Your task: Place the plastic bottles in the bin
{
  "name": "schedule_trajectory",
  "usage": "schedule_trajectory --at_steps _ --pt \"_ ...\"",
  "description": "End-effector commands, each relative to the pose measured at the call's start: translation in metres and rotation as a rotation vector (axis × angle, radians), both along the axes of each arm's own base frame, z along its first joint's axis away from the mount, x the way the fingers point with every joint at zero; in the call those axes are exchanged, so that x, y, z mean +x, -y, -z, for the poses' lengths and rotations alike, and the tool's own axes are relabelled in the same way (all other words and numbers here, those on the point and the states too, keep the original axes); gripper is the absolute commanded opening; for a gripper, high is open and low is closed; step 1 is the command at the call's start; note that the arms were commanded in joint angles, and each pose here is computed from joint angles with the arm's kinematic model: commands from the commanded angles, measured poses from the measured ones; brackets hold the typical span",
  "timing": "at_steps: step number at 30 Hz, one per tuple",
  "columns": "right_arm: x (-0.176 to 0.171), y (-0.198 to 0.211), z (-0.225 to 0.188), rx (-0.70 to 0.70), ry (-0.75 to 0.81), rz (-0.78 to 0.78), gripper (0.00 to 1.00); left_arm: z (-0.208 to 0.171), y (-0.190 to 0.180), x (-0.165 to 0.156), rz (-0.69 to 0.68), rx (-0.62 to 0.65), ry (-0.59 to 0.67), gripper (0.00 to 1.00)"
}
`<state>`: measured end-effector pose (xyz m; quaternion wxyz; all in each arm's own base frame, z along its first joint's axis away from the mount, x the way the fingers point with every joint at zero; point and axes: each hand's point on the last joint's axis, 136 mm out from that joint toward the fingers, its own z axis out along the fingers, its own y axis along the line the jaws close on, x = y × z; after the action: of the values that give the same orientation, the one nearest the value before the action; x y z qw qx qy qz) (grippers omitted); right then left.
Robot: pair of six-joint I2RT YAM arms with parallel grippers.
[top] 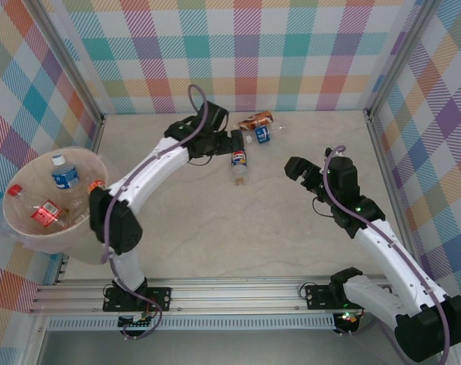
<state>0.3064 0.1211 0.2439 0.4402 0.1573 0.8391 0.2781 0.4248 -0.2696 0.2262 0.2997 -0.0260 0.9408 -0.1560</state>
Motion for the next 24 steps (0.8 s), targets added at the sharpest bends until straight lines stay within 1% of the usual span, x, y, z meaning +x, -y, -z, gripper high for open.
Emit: schedule_trajectory --at_steps 1,3,6,9,14,16,19,22,24 --pt "-0.003 0.003 0.004 -0.032 0.0 -0.005 1.0 0.023 0.016 0.01 0.034 0.077 -0.039 1.0" --pt "-0.004 0.003 0.004 -0.033 -0.001 -0.007 1.0 0.045 0.02 0.022 0.013 0.122 -0.052 1.0" --pt "-0.005 0.003 0.004 -0.033 -0.003 -0.009 1.0 0.066 0.017 0.043 -0.049 0.183 -0.04 1.0" --pt "-0.007 0.004 0.005 -0.039 -0.009 -0.009 1.0 0.088 0.019 0.059 -0.079 0.224 -0.036 1.0" --pt "-0.01 0.007 0.006 -0.048 -0.012 -0.006 1.0 0.124 0.036 0.08 -0.044 0.238 -0.039 1.0" --pt "-0.012 0.008 0.006 -0.051 -0.013 -0.005 1.0 0.135 0.036 0.088 -0.051 0.268 -0.031 0.99" --pt "-0.014 0.009 0.005 -0.054 -0.013 -0.002 1.0 0.147 0.031 0.102 -0.076 0.333 -0.005 0.96" --pt "-0.016 0.012 0.005 -0.066 -0.015 0.005 1.0 0.16 0.031 0.111 -0.081 0.362 0.009 0.94" --pt "-0.018 0.014 0.005 -0.074 -0.013 0.01 1.0 0.168 0.031 0.114 -0.086 0.369 0.007 0.88"
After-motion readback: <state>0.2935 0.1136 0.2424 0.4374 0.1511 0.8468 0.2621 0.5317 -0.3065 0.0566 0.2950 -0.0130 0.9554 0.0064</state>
